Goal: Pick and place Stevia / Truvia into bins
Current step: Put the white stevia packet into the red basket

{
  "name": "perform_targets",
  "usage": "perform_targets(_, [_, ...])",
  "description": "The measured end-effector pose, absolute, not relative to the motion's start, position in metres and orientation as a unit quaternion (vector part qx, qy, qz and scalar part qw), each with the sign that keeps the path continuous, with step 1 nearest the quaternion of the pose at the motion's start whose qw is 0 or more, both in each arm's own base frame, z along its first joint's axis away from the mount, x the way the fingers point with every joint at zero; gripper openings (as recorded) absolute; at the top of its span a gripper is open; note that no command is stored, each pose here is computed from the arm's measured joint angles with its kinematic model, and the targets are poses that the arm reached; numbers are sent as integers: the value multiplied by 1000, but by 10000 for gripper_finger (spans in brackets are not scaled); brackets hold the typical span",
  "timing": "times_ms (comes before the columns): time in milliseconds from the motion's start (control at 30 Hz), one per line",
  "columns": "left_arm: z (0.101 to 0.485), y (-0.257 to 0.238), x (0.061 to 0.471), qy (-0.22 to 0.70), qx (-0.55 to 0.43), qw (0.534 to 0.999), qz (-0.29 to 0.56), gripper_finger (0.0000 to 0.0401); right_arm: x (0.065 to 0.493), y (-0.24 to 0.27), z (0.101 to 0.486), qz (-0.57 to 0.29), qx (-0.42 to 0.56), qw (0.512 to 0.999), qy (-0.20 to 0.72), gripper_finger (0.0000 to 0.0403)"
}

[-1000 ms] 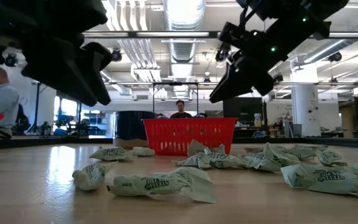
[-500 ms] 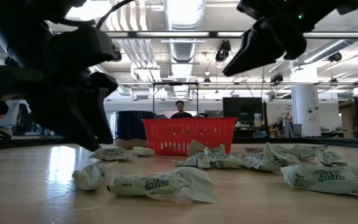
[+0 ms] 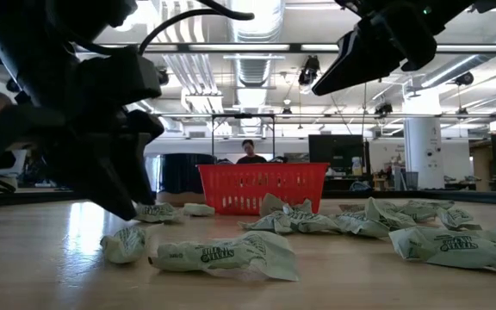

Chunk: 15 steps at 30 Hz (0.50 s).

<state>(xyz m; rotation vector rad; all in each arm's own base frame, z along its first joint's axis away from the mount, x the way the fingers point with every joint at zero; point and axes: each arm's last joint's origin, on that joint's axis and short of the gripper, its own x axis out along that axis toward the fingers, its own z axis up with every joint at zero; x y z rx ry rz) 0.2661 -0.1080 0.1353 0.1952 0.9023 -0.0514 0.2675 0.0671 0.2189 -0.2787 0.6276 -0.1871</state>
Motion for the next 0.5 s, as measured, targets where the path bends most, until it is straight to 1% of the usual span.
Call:
perform_targets(167, [135,-107,266,436,94,895,-24,135,267,67,219,-92,-137,937,309,89])
perform_targets(233, [135,-107,266,436,94,895,-24,127,267,67,219,-92,-137,937,309,86])
perform_targets(333, [135,-107,266,436,94,895,-24,98,267,67,219,-92,-137,937,309,83])
perform_targets(500, [135,-107,266,436,103,894,-28,29,267,67,219,-93,-135,937,309,77])
